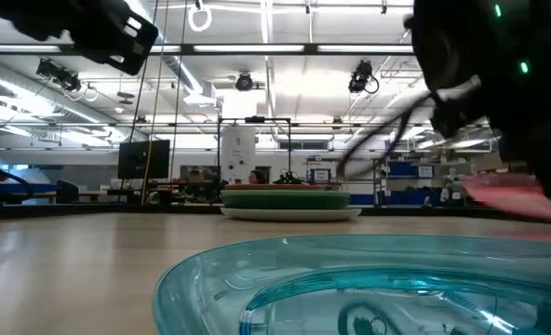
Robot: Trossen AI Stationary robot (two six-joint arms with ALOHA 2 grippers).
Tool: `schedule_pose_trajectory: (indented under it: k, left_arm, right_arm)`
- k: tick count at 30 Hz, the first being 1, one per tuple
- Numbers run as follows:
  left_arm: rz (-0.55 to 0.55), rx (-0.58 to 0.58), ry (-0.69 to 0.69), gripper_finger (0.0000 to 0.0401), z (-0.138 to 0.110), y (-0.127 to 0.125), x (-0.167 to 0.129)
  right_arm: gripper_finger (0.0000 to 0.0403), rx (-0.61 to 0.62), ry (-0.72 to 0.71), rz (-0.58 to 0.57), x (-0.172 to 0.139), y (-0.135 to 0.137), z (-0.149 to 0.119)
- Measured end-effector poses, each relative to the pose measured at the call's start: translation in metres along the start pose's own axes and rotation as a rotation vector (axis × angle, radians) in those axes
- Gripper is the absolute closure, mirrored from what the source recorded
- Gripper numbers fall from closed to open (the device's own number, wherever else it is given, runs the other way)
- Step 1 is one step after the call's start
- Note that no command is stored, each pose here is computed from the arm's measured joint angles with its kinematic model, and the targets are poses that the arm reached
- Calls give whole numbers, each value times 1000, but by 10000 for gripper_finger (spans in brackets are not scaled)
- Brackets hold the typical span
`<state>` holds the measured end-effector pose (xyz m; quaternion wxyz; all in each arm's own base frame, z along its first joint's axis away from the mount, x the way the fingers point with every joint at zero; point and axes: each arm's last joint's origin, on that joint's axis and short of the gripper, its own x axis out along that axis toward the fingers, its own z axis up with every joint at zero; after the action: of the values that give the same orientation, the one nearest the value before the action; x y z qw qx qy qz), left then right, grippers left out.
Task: Stack plastic plates
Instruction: Stack the pink transparent plate on top of the orange plate
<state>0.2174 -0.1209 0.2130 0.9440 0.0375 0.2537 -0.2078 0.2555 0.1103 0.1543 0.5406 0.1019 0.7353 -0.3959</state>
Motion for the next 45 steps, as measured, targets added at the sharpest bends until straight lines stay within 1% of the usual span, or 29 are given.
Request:
schedule_pose_trajectory:
  k: [3, 6, 8, 10, 12, 14, 17, 20, 23, 25, 27, 29, 31, 32, 35, 37, 39, 43, 45]
  left_arm:
    - [67, -28, 36, 241, 1, 18, -21]
    - [141, -71, 68, 241, 0, 37, -39]
    - [198, -98, 82, 241, -2, 47, -48]
    - [249, -118, 81, 241, -3, 54, -55]
    - [276, -135, 84, 241, -3, 60, -62]
    - [294, -146, 81, 241, -4, 63, -67]
    - [299, -169, 100, 241, -6, 62, -73]
    - [297, -227, 138, 241, -11, 60, -74]
    - [306, -258, 181, 241, -15, 57, -72]
    - [306, -258, 175, 241, -17, 54, -70]
    - [287, -246, 103, 241, -19, 52, -64]
    - [264, -232, 21, 241, -25, 49, -57]
    - [246, -210, -72, 241, -34, 47, -50]
    - [241, -202, -113, 241, -39, 47, -47]
    - [255, -200, -172, 241, -56, 48, -40]
    - [280, -210, -196, 241, -64, 49, -38]
    - [295, -249, -205, 241, -68, 50, -34]
    - [305, -354, -179, 228, -75, 51, -25]
    - [302, -411, -156, 213, -79, 51, -19]
  right_arm:
    - [398, -130, -115, -48, -26, -15, 5]
    - [399, -314, -244, -144, -45, -26, 17]
    - [399, -475, -325, -200, -56, -30, 29]
    - [400, -671, -387, -258, -63, -32, 45]
    - [400, -860, -439, -294, -64, -31, 64]
    - [400, -971, -506, -303, -65, -32, 86]
    - [400, -1007, -611, -267, -66, -38, 122]
    - [400, -989, -691, -264, -65, -52, 154]
    - [400, -993, -734, -289, -62, -69, 180]
    - [400, -1042, -752, -290, -59, -76, 192]
    - [400, -1112, -772, -267, -55, -81, 201]
    - [399, -1141, -812, -272, -52, -81, 211]
    - [399, -1191, -797, -294, -46, -81, 216]
    - [399, -1198, -812, -309, -45, -81, 221]
    - [399, -1242, -779, -332, -34, -79, 229]
    - [399, -1259, -758, -336, -26, -77, 234]
    - [399, -1261, -738, -341, -20, -76, 238]
    - [398, -1210, -735, -338, -11, -78, 247]
    - [395, -1171, -773, -333, -11, -81, 254]
